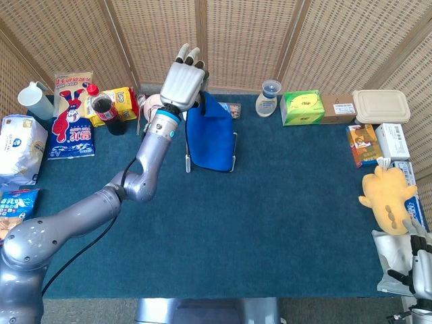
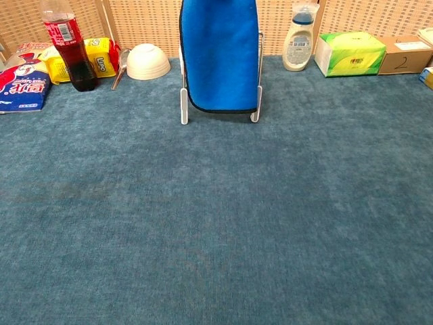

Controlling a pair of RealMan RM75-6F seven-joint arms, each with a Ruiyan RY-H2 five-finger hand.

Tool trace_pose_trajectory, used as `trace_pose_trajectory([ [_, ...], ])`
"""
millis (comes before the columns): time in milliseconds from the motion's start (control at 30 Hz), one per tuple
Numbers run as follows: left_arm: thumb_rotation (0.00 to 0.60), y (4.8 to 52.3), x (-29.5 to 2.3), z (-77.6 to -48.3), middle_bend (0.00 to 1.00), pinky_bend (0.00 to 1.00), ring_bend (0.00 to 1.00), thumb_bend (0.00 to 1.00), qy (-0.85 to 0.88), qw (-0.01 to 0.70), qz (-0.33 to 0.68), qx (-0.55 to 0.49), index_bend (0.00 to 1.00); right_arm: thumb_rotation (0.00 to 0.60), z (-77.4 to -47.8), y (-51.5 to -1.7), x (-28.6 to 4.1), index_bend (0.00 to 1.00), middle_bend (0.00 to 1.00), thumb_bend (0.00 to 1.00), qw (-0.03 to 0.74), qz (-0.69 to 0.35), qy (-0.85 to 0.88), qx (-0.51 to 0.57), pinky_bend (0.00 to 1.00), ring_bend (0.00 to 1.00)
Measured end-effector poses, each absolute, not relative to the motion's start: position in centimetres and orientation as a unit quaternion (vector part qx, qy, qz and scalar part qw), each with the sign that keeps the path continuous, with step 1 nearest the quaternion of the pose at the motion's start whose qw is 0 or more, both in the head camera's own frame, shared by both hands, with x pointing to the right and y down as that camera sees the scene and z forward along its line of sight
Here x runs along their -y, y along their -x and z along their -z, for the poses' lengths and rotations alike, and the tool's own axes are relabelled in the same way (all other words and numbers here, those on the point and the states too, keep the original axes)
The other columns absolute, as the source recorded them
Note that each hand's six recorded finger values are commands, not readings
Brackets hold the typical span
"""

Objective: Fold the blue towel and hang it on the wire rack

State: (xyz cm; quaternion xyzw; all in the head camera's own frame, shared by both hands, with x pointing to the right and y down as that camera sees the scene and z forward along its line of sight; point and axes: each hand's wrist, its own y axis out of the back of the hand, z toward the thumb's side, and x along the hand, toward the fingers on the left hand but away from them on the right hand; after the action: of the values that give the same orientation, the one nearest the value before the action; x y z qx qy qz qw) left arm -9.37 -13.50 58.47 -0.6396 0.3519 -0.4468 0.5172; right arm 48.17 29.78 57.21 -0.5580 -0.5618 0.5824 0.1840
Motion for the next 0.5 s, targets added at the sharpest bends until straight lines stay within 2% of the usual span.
trace_pose_trajectory([
  [167, 0.600, 9.1, 14.3, -59.1, 0.37, 0.00, 0.13, 0.43, 0.630, 0.519, 0.457, -0.354, 0.71, 0.600, -57.1, -48.2, -29.9, 0.04, 0.03, 0.28, 0.184, -0.587, 0.554, 0.562, 0.00, 0.00],
  [233, 0.600, 9.1, 14.6, -59.4, 0.35, 0.00, 0.11, 0.40, 0.626, 0.518, 0.463, -0.354, 0.66, 0.600, -57.1, -48.2, -29.9, 0.04, 0.03, 0.28, 0.184, -0.588, 0.553, 0.561, 0.00, 0.00],
  [267, 0.600, 9.1, 14.7, -59.6, 0.33, 0.00, 0.10, 0.38, 0.624, 0.519, 0.465, -0.354, 0.62, 0.600, -57.1, -48.1, -29.9, 0.04, 0.03, 0.28, 0.184, -0.589, 0.553, 0.560, 0.00, 0.00],
  [400, 0.600, 9.1, 15.1, -60.4, 0.15, 0.00, 0.00, 0.24, 0.614, 0.520, 0.479, -0.350, 0.29, 0.600, -57.0, -48.0, -29.8, 0.04, 0.04, 0.28, 0.185, -0.590, 0.552, 0.559, 0.00, 0.00],
  [500, 0.600, 8.7, 15.0, -61.2, 0.07, 0.00, 0.00, 0.16, 0.612, 0.518, 0.488, -0.345, 0.14, 0.600, -56.9, -48.0, -29.9, 0.04, 0.04, 0.28, 0.184, -0.590, 0.552, 0.560, 0.00, 0.00],
])
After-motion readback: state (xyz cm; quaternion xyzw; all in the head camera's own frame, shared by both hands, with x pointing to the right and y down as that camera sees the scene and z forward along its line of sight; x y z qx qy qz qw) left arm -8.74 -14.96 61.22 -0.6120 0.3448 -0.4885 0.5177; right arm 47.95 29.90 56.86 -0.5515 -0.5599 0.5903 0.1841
